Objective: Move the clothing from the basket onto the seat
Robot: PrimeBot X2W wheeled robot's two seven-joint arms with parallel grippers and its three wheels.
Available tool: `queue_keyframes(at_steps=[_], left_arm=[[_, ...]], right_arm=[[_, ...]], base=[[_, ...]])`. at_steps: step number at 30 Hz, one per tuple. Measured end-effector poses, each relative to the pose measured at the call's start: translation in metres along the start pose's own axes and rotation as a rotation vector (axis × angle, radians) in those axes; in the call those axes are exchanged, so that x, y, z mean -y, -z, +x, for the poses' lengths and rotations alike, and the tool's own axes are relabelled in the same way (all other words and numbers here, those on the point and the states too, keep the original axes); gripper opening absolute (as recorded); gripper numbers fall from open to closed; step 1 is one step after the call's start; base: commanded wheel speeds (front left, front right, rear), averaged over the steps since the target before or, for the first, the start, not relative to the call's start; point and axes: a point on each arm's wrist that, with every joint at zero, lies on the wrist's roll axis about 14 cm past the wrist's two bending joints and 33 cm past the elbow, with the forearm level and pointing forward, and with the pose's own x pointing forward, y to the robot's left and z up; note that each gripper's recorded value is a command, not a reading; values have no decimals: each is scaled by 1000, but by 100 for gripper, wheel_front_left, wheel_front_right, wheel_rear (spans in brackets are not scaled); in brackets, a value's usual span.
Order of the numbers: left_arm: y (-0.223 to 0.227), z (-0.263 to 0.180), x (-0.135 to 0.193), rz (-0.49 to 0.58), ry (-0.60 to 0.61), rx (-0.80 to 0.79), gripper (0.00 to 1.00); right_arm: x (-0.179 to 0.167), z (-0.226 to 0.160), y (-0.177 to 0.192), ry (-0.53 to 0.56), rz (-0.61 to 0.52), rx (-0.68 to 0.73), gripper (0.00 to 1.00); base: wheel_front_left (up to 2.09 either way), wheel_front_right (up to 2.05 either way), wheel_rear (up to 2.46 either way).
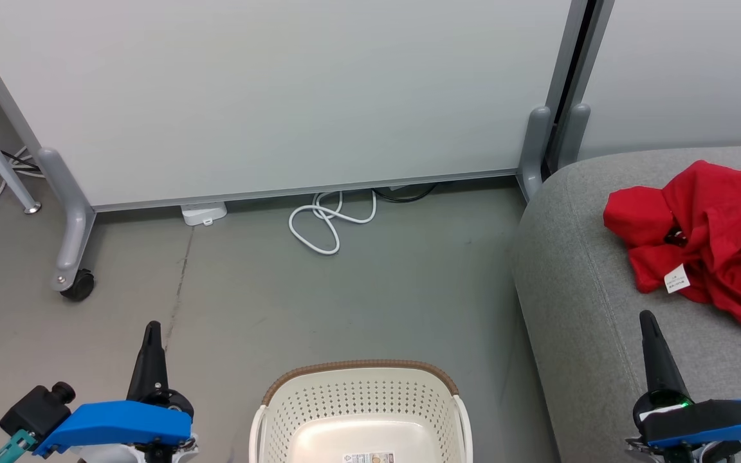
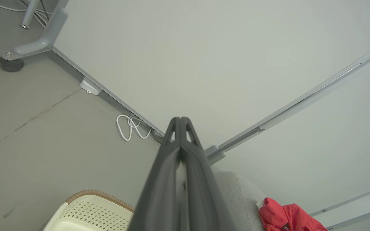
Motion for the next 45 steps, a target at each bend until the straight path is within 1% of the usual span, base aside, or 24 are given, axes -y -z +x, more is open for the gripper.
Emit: queue_keyframes(at_steps=[20,45], left_arm=[[-4,7,4,-233,9,-8,0],[-9,14,11,-471,39,-13,0]], right_arm=[[4,3,-2,19,223,-11,0],[6,7,-7,20,450,-10,0]], base=[[0,0,0],[0,0,0]])
